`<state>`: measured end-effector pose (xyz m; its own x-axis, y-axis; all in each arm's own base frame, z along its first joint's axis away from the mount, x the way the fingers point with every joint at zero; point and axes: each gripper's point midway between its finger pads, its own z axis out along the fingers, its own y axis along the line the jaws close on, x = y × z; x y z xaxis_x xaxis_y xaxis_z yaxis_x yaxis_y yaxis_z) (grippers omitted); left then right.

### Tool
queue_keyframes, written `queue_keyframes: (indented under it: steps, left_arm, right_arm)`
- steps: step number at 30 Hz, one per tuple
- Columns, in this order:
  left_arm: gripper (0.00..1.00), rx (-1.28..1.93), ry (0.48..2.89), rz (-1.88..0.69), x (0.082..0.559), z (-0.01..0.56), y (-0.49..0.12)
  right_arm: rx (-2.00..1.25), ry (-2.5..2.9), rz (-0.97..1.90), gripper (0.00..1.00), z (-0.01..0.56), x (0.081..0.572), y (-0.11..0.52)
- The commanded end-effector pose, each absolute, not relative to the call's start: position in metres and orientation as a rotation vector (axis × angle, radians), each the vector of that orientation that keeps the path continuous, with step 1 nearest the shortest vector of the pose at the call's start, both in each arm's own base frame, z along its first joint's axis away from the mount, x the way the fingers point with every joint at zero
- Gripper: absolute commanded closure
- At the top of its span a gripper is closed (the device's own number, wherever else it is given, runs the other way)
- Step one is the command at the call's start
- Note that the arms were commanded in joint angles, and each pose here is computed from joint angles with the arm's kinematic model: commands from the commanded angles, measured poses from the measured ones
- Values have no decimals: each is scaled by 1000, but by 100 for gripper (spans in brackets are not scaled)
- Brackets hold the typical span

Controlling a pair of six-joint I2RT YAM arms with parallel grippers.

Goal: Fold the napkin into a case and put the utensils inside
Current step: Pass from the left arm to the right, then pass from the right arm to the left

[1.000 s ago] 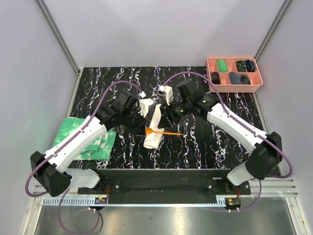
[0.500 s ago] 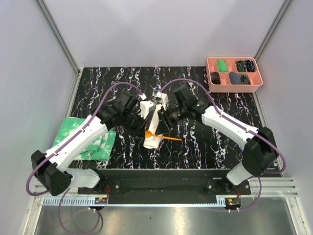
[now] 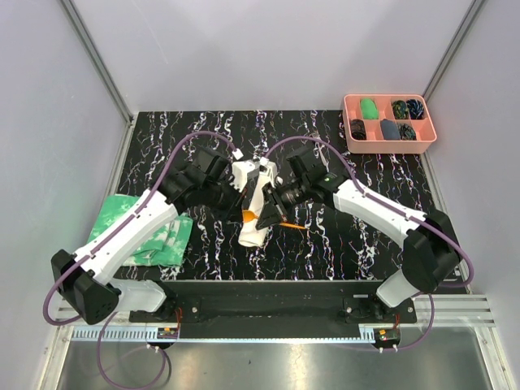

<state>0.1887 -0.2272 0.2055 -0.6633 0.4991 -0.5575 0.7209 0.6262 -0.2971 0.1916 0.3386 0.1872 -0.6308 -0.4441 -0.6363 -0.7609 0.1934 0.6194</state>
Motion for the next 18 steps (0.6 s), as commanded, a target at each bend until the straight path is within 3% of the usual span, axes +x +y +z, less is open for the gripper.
queue_keyframes:
  steps: [1,2,3,6,7,8,10,11,12,13,18]
  left_arm:
    - [95,896,2338,-719,204,231,-233]
    - [75,834,2343,-680,212,232,-227]
    - [61,681,2377,-659,223,231,-215]
    - [42,318,2260,-633,244,246,-188]
    - [41,241,2161,-658,239,265,-180]
    - [40,176,2055,-684,246,280,-179]
    - [38,58,1973,-782,233,276,-175]
    - [38,11,1877,-896,232,292,-184]
    - [37,11,1881,-955,227,268,-190]
    - [37,19,1756,-1043,225,290,-195]
    - [34,116,1698,-1149,218,277,-214]
  right_arm:
    - [-1046,2103,1461,100,205,202,355]
    - [-1004,2109,1460,100,204,204,356]
    - [-960,2104,1458,100,206,208,358]
    - [-654,2051,1421,100,219,238,364]
    - [-471,1965,1445,100,245,255,368]
    - [-352,1982,1444,100,234,260,363]
    - [-141,1807,1536,100,272,275,361]
    - [-44,1808,1530,97,265,279,355]
    - [44,1782,1537,90,268,286,352]
    - [167,1679,1605,89,288,295,347]
    - [262,1630,1631,90,307,300,359]
